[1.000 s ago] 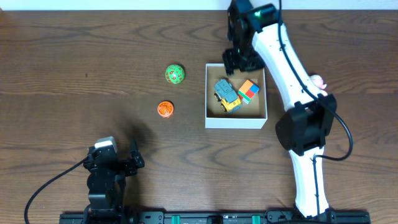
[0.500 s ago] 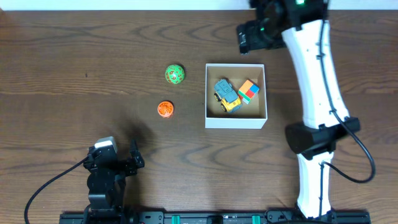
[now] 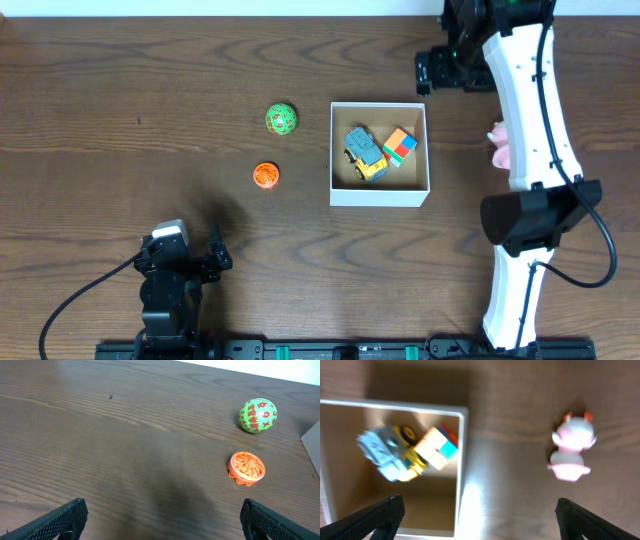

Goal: Pack container
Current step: 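Move the right gripper toward the pink-white figurine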

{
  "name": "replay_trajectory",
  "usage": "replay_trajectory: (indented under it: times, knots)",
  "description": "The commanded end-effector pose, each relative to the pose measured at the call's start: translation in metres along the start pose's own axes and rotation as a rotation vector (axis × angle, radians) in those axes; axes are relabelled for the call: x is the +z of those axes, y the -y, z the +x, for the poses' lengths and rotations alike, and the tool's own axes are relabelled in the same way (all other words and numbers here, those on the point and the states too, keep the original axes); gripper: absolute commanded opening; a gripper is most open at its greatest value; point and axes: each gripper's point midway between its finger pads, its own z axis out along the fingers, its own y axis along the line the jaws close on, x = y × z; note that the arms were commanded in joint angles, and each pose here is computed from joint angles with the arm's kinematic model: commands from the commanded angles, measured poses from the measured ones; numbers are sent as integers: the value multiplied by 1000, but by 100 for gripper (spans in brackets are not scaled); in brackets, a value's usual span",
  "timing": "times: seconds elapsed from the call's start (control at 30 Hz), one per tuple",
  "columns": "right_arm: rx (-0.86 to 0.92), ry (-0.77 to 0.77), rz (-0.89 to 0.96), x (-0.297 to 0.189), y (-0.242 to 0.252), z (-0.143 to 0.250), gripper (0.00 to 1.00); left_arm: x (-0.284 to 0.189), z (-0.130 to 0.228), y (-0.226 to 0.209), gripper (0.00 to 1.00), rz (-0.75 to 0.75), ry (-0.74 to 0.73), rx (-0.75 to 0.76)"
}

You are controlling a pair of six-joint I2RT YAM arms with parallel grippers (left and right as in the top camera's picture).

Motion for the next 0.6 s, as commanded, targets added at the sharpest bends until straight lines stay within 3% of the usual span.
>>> replay_trajectory:
  times: [0.0, 0.27, 0.57]
  knots:
    - [27, -39, 5, 6, 20, 7, 99, 3, 8, -2, 98, -8, -17, -4]
    - [73, -99, 21, 20, 84, 14, 99, 3, 8, -2, 98, -8, -17, -4]
    - [89, -341, 7, 69, 107, 64, 99, 3, 8, -2, 98, -7, -17, -4]
